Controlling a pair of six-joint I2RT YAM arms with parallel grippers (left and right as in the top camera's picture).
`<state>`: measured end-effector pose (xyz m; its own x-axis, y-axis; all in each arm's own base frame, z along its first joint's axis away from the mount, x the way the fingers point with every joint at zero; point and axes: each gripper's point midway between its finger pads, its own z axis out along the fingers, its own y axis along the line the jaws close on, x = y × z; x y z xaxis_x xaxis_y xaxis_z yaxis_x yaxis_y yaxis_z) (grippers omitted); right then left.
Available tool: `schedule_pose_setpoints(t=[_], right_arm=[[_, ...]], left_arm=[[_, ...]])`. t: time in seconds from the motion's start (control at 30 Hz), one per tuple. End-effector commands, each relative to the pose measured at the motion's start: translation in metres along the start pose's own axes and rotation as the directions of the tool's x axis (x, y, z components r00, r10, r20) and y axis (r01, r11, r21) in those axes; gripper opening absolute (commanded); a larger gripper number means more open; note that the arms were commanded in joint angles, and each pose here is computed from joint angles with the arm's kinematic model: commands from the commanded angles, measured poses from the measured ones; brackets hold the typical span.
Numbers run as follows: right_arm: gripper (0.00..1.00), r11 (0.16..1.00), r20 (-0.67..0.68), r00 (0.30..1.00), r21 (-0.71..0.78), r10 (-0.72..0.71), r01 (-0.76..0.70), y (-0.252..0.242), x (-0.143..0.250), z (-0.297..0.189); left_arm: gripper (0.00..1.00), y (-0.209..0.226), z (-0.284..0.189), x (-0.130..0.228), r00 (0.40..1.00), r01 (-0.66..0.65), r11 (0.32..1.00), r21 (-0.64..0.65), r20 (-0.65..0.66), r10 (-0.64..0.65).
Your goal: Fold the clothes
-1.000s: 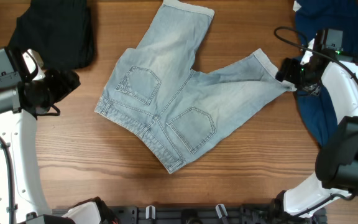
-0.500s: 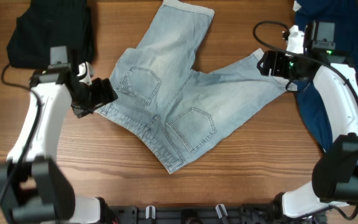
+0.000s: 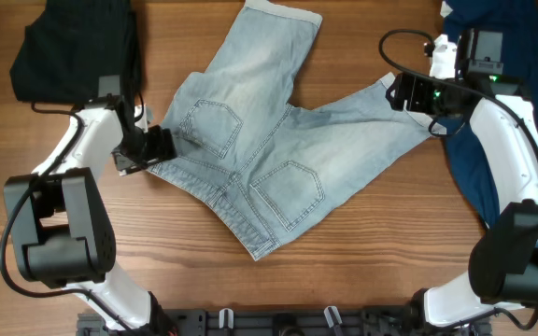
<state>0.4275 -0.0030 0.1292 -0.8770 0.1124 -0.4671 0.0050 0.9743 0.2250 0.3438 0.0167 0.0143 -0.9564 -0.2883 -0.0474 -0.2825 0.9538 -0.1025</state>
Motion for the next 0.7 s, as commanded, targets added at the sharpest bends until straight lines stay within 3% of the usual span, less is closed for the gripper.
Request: schedule_pose_setpoints(t=[0.0,0.13,0.23,0.27,0.3,0.33,0.47,0.67], right_arm=[[0.92,0.999,0.025,0.999,-0.02,-0.03,0.031,0.007,-0.006,-0.003],[0.91,1.0,0.022,1.0,-0.02,-0.022,0.022,0.006,-0.005,0.001],[0.91,1.0,0.022,1.0,-0.021,-0.022,0.022,0.006,-0.006,0.001],[0.91,1.0,0.025,0.999,-0.021,-0.022,0.023,0.006,-0.006,0.001],[0.91,1.0,0.025,0.999,-0.021,-0.022,0.022,0.006,-0.006,0.001],[0.9,1.0,0.025,0.999,-0.02,-0.021,0.021,0.006,-0.006,0.001],[0.89,1.0,0.031,0.999,-0.021,-0.009,0.01,0.006,-0.008,0.001],[0.87,1.0,0.033,0.999,-0.025,-0.005,0.006,0.009,-0.008,0.002]], left_arm=[[0.78,0.017,0.004,-0.014,0.998,-0.037,0.994,-0.105,0.054,0.043],[0.68,0.007,0.017,-0.015,0.995,-0.09,0.995,-0.053,0.04,0.092],[0.49,0.008,0.024,-0.012,0.996,-0.089,0.995,-0.053,0.017,0.09],[0.41,0.008,0.027,-0.01,0.996,-0.089,0.995,-0.054,0.005,0.089],[0.16,0.01,0.031,-0.006,0.996,-0.085,0.995,-0.058,-0.019,0.084],[0.06,0.011,0.031,-0.006,0.997,-0.074,0.995,-0.066,-0.019,0.073],[0.04,0.027,0.027,-0.025,0.997,-0.04,0.985,-0.166,0.061,0.051],[0.04,0.039,-0.023,-0.113,0.927,0.035,0.952,-0.305,0.366,0.083]])
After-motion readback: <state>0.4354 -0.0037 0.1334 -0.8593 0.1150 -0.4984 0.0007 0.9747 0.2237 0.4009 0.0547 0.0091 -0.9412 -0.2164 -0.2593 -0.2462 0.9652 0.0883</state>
